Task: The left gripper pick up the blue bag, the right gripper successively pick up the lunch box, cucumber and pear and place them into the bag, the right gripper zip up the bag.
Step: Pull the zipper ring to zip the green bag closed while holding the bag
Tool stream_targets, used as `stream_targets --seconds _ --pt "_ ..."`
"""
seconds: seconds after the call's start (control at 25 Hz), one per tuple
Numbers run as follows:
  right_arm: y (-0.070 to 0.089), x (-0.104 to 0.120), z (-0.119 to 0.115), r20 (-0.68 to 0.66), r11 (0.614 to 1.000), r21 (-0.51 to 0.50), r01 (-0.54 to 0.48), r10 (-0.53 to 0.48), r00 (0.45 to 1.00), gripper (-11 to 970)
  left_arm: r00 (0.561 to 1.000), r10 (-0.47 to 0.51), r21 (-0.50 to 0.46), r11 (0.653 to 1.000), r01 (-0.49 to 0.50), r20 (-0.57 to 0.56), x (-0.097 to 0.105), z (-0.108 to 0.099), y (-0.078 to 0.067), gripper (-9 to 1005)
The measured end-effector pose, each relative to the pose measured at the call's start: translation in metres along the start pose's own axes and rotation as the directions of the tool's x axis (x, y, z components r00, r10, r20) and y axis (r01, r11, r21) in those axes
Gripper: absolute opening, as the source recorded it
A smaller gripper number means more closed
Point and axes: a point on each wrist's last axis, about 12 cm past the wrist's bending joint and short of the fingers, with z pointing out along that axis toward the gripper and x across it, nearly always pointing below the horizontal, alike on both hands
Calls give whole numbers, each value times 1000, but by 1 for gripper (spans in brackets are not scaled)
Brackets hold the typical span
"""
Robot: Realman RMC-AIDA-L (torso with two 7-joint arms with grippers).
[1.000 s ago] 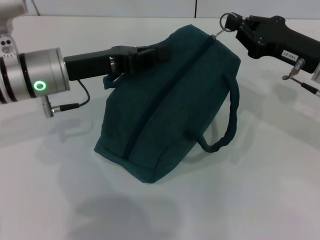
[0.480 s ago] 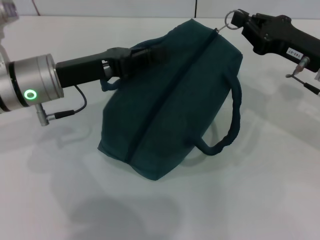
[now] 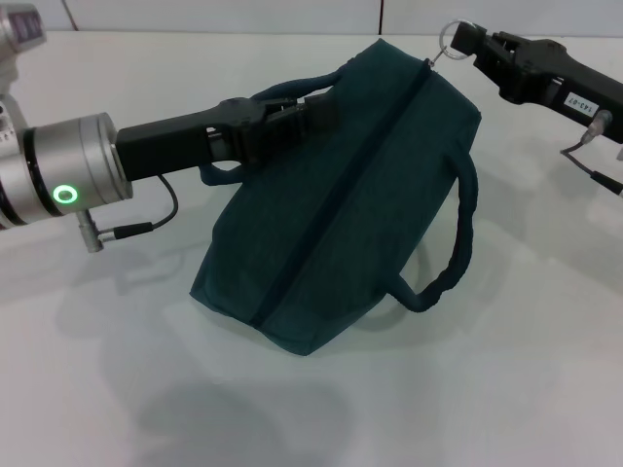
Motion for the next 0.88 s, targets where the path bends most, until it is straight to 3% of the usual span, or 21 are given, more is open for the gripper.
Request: stream_targets --seconds 0.88 --pt "-4 2 -20 84 967 -8 -256 256 963 100 999 44 64 997 -42 -24 2 3 -7 54"
